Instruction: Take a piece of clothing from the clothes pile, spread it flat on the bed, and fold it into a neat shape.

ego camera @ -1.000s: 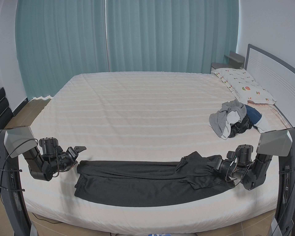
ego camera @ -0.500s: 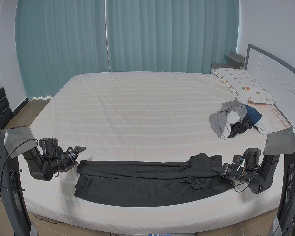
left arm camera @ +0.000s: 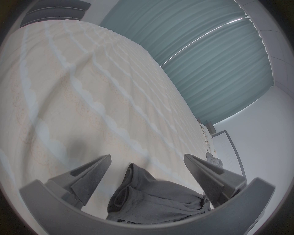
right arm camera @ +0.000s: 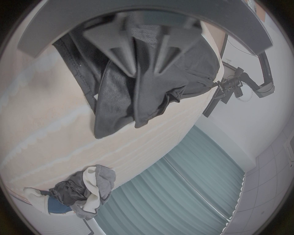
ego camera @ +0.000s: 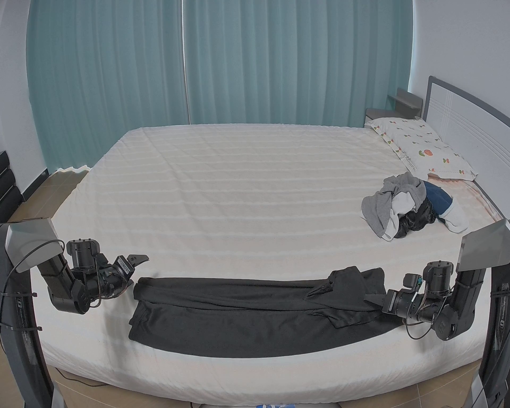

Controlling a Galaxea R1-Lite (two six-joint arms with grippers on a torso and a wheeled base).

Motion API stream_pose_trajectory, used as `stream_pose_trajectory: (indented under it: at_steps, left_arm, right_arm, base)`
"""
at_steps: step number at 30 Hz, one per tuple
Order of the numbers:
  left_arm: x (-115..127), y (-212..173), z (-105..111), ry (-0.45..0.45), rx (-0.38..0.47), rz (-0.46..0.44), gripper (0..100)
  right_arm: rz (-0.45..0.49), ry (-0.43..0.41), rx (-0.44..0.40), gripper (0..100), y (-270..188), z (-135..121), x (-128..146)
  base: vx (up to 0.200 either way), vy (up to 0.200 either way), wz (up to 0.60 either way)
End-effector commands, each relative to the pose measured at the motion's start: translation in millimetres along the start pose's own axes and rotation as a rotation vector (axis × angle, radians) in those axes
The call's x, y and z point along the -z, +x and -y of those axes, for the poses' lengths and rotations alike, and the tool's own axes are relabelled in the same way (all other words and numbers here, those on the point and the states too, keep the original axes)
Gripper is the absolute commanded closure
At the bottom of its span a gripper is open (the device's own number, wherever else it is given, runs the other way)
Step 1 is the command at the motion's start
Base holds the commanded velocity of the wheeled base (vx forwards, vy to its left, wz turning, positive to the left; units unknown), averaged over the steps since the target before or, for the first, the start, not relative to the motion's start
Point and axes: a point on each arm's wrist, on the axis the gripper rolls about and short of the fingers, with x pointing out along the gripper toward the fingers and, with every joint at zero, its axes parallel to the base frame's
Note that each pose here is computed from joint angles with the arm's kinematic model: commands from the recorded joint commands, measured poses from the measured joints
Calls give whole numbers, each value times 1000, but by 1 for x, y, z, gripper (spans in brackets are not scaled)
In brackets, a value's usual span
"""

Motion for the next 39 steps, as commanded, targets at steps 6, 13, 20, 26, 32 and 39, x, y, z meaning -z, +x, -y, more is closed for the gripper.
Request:
stream_pose_trajectory:
  at_steps: [6, 13, 20, 26, 32, 39]
  left_arm:
    - [-10, -31, 35, 21, -2, -20, 0]
    - [-5, -50, 50, 16, -7, -33, 0]
    - [20, -80, 44, -35, -51, -90, 0]
    - [49, -96, 41, -92, -89, -164, 0]
    - [58, -89, 30, -99, -156, -183, 0]
    - [75, -74, 22, -75, -246, -195, 0]
  right_arm:
    - [124, -13, -26, 0, -15, -15, -28]
    - [200, 67, 21, 0, -47, -38, -35]
    - [100, 235, 16, 0, -72, -57, -2]
    - [83, 438, 121, 0, -80, -61, 19]
    - [47, 516, 158, 0, -71, -54, 28]
    - [36, 519, 159, 0, -64, -48, 35]
  base:
    - [0, 0, 0]
    - [0, 0, 0]
    - [-29, 0, 0]
    - [-200, 0, 0]
    - [-67, 0, 0]
    - [0, 0, 0]
